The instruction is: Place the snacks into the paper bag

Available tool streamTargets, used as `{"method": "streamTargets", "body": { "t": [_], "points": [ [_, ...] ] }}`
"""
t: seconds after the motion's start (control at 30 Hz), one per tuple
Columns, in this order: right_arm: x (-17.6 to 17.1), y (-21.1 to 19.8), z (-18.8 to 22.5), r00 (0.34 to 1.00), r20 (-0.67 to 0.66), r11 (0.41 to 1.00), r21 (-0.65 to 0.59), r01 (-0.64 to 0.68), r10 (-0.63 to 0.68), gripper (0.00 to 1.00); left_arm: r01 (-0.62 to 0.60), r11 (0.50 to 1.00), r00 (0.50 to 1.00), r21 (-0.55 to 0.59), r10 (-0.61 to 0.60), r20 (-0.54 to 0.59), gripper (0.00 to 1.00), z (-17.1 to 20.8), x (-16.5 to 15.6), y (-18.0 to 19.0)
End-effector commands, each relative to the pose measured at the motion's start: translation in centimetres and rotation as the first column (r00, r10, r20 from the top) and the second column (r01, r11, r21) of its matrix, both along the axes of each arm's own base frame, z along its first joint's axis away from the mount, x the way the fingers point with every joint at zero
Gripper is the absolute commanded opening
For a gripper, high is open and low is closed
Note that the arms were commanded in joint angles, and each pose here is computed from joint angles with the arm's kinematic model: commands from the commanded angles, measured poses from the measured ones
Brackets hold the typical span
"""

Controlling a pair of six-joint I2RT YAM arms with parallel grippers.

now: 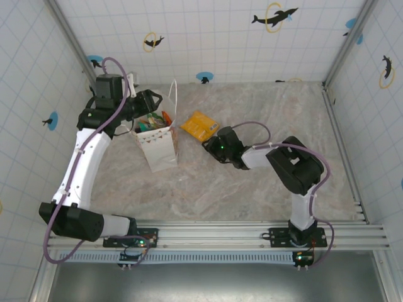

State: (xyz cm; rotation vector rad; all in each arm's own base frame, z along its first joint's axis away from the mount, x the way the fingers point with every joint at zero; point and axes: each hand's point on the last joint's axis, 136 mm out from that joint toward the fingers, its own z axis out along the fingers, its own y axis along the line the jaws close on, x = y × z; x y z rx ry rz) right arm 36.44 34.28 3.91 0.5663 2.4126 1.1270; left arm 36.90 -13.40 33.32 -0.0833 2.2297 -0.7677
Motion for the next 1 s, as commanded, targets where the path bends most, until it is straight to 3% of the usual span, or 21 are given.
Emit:
{"method": "streamTargets", "body": {
  "t": [0.0, 0.47, 0.53, 0.77, 0.97],
  "points": [
    [2.6, 1.4, 1.9, 0.996, 0.047, 0.992, 0.099, 0.072, -0.077, 0.47, 0.022, 1.000, 0.999, -0.018, -0.021, 0.038, 0.62, 1.2, -0.1, -0.2],
    [4.5, 2.5, -1.2, 0.990, -0.022, 0.984, 0.108, 0.144, -0.143, 0.41, 0.009, 1.000, 0.999, -0.014, -0.009, 0.043, 0.62, 1.3, 0.2, 0.3],
    [4.6, 2.1, -1.8, 0.987, -0.026, 0.982, 0.096, 0.162, -0.160, 0.37, 0.010, 1.000, 0.999, -0.016, -0.010, 0.042, 0.62, 1.3, 0.2, 0.3],
    [5.0, 0.9, -1.5, 0.991, 0.040, 0.992, 0.003, 0.126, -0.126, 0.01, 0.031, 0.999, 0.998, -0.023, -0.030, 0.050, 0.61, 1.7, 0.3, 0.0],
    [3.9, -0.7, 1.8, 0.989, 0.131, 0.995, -0.063, 0.074, -0.065, 0.00, 0.090, 0.996, 0.986, 0.013, -0.091, 0.140, 0.59, 3.0, -0.2, -0.3]
  ]
}}
